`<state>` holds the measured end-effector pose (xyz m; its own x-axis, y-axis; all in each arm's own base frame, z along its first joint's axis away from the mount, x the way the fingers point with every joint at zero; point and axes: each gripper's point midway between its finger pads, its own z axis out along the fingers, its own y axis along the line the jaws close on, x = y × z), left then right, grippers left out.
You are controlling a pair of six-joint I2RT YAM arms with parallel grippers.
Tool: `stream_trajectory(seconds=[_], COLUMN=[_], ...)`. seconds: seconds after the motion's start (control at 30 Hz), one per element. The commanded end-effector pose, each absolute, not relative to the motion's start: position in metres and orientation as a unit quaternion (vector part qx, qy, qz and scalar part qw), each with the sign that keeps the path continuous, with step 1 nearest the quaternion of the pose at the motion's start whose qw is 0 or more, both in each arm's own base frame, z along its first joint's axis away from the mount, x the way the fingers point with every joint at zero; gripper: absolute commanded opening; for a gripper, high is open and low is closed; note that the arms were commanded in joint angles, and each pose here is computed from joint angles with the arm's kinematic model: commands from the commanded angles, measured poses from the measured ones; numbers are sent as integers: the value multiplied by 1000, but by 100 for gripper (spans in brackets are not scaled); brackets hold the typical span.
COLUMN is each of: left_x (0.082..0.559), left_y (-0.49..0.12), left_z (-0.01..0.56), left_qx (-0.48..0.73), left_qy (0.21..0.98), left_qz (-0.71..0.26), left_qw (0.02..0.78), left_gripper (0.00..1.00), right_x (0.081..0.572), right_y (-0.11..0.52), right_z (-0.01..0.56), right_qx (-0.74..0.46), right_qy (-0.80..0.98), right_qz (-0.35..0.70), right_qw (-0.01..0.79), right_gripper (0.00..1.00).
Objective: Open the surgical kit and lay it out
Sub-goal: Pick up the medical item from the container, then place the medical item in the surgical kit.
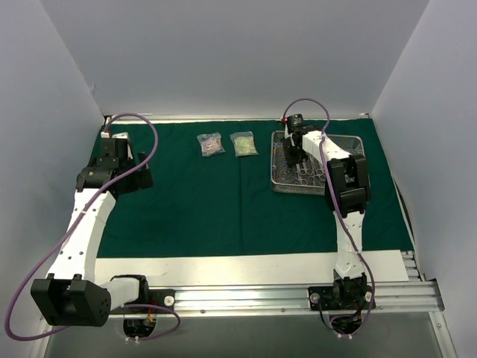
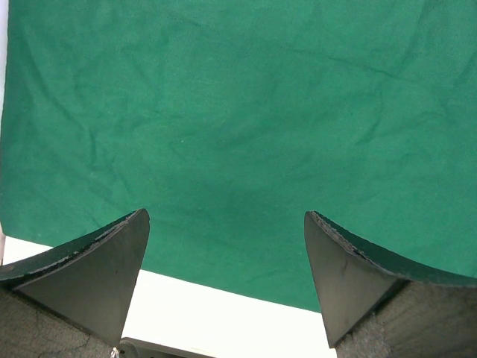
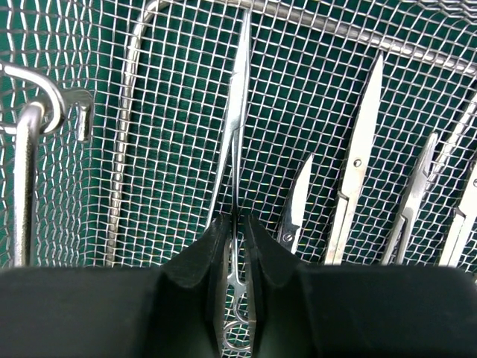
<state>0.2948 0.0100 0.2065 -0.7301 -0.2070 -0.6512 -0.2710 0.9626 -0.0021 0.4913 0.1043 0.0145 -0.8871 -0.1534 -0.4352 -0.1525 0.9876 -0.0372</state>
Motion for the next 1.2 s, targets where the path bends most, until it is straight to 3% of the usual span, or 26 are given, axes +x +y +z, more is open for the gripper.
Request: stream_trajectory(seconds=[0.0,0.07,0.47,0.97,1.17], left_x=[301,302,305,314,318], left_y=[9,9,9,3,1], left_z=[215,216,220,219,217], left_qx=[-133,-132,-134,-129,-132], left_qy=[921,921,919,920,919], left_qz=[38,38,37,23,18], left_qw=[365,365,370,370,370], left_gripper=[94,94,94,94,94], right_x=[456,460,493,478,473], right_y=[94,95,97,94,140], right_z=[-39,-33,63,134,172], right_qx=[-85,-84,-70,-51,-28], right_qy=[987,986,965,950,933], right_qz=[-16,-16,-9,2,63], right_qw=[133,142,254,309,354], right_gripper=[4,0,0,0,0])
